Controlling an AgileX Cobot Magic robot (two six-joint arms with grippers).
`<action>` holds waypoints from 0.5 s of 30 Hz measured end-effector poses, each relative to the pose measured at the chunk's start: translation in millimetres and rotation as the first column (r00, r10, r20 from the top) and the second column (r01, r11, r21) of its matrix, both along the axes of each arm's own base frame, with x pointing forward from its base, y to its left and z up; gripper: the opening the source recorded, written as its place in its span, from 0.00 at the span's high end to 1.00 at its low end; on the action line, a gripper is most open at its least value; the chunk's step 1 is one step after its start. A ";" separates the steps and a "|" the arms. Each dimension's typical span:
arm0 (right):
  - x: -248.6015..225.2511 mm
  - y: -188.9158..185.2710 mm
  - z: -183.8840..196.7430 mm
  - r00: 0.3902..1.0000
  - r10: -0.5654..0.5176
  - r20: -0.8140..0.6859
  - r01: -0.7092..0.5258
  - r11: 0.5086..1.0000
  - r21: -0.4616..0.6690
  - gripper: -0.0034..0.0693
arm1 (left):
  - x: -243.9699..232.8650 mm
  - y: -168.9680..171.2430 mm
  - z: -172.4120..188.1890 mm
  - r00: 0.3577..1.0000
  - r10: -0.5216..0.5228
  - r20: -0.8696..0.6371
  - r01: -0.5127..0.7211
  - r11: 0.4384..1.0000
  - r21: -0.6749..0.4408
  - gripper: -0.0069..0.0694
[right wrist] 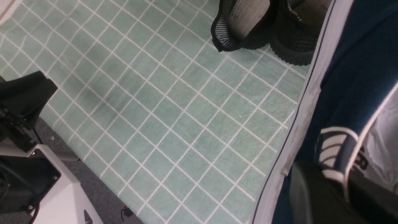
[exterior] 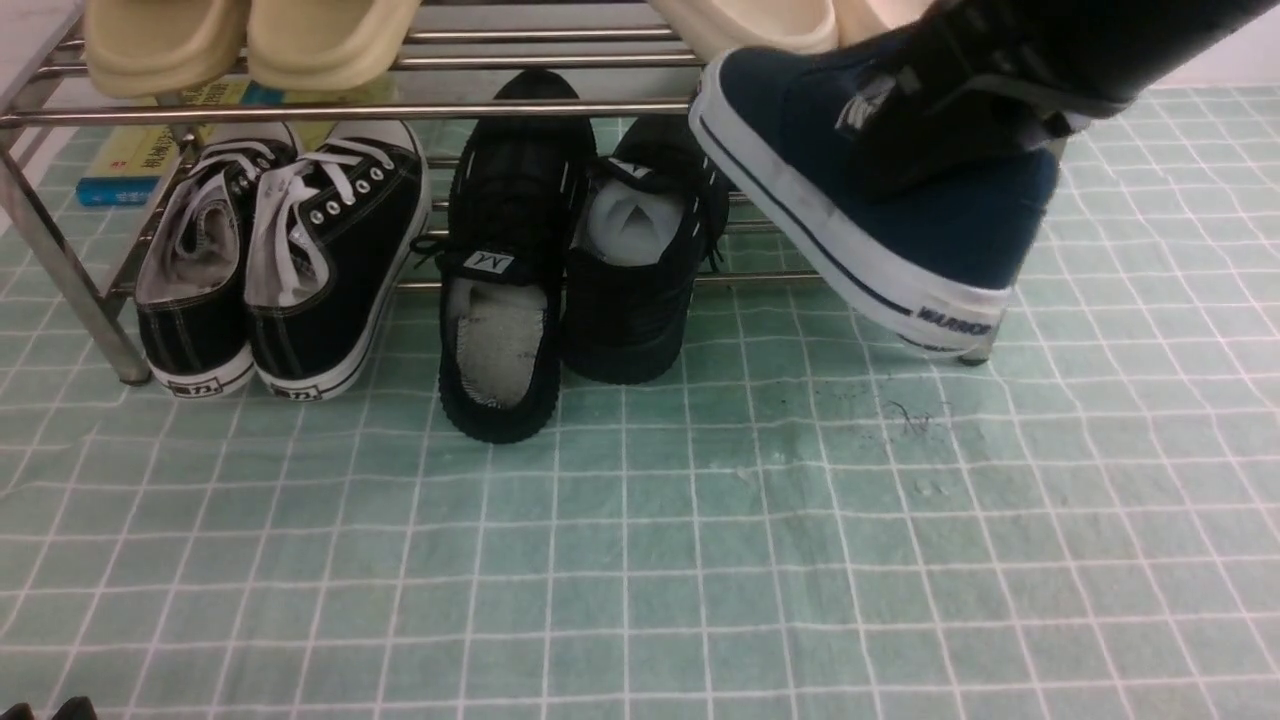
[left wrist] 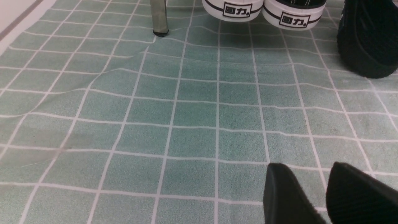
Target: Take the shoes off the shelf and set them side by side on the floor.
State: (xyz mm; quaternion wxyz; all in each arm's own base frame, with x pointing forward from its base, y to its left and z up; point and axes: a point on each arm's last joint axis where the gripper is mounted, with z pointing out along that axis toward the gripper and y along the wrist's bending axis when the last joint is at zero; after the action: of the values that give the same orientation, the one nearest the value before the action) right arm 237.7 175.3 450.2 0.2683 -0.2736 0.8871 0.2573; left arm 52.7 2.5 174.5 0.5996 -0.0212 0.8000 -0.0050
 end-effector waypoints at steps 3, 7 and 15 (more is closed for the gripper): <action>-21.7 1.5 -5.7 0.999 0.018 -0.030 -0.019 1.000 -0.011 0.89 | 0.0 0.0 0.0 1.000 0.000 0.000 0.000 1.000 0.000 0.59; -43.3 17.4 -27.6 0.991 0.082 -0.105 -0.087 0.995 -0.053 0.89 | 0.0 0.0 0.0 1.000 0.000 0.000 0.000 1.000 0.000 0.59; -59.3 57.6 -85.7 0.963 0.084 -0.258 -0.145 0.963 -0.228 0.89 | 0.0 0.0 0.0 1.000 0.000 0.000 0.000 1.000 0.000 0.59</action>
State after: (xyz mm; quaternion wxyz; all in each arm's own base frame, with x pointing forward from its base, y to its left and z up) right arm 178.4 232.9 364.5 0.1051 -0.3217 0.9210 0.1929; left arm 52.7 2.5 174.5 0.5996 -0.0212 0.8000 -0.0050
